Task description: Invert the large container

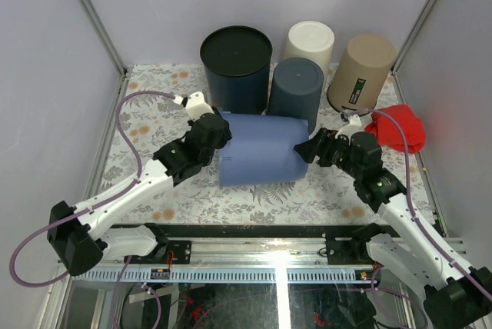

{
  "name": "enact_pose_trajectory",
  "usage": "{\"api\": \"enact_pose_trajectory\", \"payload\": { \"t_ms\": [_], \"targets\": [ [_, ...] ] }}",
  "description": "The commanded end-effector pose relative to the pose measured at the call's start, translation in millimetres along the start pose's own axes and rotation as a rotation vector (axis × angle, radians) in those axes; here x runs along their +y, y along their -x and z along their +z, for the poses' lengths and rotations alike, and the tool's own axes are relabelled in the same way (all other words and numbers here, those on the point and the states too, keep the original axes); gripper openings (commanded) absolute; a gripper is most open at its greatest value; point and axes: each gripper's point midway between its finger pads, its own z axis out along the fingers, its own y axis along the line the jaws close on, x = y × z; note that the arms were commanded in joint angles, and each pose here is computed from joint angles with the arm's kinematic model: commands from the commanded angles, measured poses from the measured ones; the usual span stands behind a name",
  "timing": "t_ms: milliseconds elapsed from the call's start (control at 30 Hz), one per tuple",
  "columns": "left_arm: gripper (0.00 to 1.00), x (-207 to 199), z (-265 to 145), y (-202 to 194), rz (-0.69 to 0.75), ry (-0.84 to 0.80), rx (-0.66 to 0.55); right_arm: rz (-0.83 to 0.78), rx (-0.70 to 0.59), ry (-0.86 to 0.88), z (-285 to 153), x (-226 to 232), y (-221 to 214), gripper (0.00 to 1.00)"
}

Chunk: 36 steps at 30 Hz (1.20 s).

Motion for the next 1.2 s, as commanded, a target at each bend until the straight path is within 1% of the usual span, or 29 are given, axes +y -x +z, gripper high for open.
{"api": "enact_pose_trajectory", "payload": {
  "t_ms": [0,233,333,433,567,733,900,1033,1167],
  "targets": [
    [0.27,-12.4,-1.0,-50.3,0.105,-0.029,0.161,-0.001,-0.023,0.045,-8.3,1.9,2.0,0.72],
    [0.27,-46.8,3.2,-61.9,0.144,-0.08,0.178,-0.016,-0.041,0.024,-21.5,-1.5,6.7,0.73],
    [0.26,-55.1,3.8,-65.7,0.167,-0.083,0.176,-0.019,-0.052,0.019,-24.8,-2.9,7.7,0.73],
    [0.26,-51.9,4.2,-66.8,0.181,-0.06,0.167,-0.025,-0.072,0.013,-27.1,-4.3,11.4,0.74],
    [0.25,-41.3,3.4,-62.5,0.206,-0.006,0.125,-0.02,-0.099,-0.001,-28.9,-5.8,17.5,0.74],
    [0.3,-32.7,4.6,-54.6,0.247,0.047,0.076,-0.019,-0.09,0.009,-25.9,-2.3,20.3,0.74],
    [0.31,-24.2,5.9,-43.1,0.341,0.138,0.005,-0.016,-0.089,0.023,-24.9,1.9,23.5,0.74],
    [0.32,-18.9,8.7,-39.4,0.423,0.207,-0.038,-0.012,-0.083,0.025,-24.2,1.6,22.4,0.74],
    [0.32,-14.0,11.9,-40.1,0.472,0.256,-0.064,-0.014,-0.082,0.036,-24.5,3.7,22.1,0.74]
  ]
}}
